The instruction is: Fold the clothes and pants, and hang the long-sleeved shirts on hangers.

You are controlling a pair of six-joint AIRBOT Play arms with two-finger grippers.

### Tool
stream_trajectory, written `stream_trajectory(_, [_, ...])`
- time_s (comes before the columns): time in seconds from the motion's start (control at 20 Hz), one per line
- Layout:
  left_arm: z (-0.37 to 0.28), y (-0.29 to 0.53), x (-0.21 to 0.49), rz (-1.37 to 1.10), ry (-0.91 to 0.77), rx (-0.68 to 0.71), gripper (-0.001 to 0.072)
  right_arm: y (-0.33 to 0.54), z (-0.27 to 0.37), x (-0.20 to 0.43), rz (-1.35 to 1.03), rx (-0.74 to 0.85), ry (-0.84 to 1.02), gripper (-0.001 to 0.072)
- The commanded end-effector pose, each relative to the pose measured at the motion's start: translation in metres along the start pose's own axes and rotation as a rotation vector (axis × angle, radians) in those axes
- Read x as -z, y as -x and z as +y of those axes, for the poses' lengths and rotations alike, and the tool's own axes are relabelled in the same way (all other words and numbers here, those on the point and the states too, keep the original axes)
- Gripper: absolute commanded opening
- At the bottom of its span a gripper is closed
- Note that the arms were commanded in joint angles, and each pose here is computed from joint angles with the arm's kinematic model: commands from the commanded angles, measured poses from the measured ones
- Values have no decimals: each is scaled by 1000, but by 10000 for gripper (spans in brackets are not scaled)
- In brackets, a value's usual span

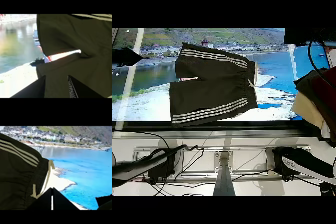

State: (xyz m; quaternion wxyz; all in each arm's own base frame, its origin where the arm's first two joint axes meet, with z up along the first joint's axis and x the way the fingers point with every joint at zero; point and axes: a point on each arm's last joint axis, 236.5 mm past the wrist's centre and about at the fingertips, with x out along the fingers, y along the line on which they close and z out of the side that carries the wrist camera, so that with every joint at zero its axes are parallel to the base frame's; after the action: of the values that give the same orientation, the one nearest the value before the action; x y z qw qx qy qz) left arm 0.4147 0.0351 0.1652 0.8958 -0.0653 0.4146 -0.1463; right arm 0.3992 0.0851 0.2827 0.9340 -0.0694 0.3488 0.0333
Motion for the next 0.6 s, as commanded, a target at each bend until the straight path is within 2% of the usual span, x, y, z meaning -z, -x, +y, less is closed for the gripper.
stream_trajectory(0.0, [0, 1, 0, -1, 0, -2, 296, 0, 2, -3, -10, -8, -1, 22])
stream_trajectory(0.15, [0, 1, 0, -2, 0, -1, 296, 2, -4, -26, -110, 21, 50, 22])
stream_trajectory(0.25, [1, 1, -2, -10, 1, -6, 296, -6, -24, -17, -52, 83, 267, 22])
stream_trajectory(0.3, [-1, 0, -4, -15, 15, 4, 296, -17, -41, 0, 27, 110, 274, 22])
stream_trajectory(0.4, [-8, 1, -7, -31, 62, 34, 296, -47, -80, 63, 279, 133, 195, 21])
stream_trajectory(0.45, [-11, 1, -8, -31, 66, 49, 297, -64, -89, 101, 397, 82, 113, 21])
stream_trajectory(0.55, [-16, 1, -2, -7, 66, 66, 296, -90, -72, 174, 570, -159, -59, 21])
